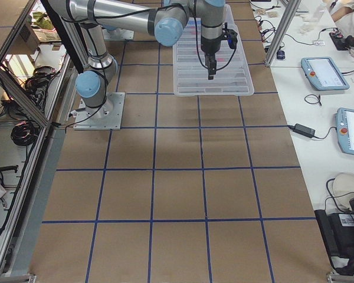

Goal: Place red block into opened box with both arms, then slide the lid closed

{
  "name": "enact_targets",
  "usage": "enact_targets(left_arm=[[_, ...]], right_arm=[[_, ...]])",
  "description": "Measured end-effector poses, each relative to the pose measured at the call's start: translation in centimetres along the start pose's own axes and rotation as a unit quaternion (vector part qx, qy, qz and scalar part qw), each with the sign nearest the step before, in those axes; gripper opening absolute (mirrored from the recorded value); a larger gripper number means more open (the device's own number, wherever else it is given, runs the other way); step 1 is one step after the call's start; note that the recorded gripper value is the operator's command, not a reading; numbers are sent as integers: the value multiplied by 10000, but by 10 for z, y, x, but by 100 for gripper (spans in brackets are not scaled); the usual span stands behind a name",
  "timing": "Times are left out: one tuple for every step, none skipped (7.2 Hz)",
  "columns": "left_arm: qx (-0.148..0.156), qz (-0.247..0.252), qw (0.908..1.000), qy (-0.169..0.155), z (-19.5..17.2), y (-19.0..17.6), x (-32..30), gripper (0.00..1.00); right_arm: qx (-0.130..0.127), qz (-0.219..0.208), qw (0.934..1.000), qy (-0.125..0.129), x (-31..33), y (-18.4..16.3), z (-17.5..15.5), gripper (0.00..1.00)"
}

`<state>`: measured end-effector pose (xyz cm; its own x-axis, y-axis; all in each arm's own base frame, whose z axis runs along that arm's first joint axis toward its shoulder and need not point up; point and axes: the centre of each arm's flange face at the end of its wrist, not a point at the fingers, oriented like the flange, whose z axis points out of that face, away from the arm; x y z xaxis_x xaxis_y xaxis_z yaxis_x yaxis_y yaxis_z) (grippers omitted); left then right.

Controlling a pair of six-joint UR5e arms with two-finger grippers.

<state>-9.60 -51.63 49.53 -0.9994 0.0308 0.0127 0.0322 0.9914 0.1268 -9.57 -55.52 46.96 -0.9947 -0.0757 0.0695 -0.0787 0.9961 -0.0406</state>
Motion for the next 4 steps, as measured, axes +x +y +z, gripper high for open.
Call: enact_targets(left_arm=[[37,-11,10000,1,-1,0,0,100],[59,-20,10000,2,-2,-1,-1,100],[59,-28,10000,15,-1,-2,-1,100],[61,-33,10000,33,-1,-3,-1,100]], right_arm=[[-176,2,9998,-86,33,-1,26,100],[-295,30,9994,-161,48,-4,55,100],[-333,55,9992,-217,51,-8,83,100],[-300,117,9991,-285,44,-10,106,100]])
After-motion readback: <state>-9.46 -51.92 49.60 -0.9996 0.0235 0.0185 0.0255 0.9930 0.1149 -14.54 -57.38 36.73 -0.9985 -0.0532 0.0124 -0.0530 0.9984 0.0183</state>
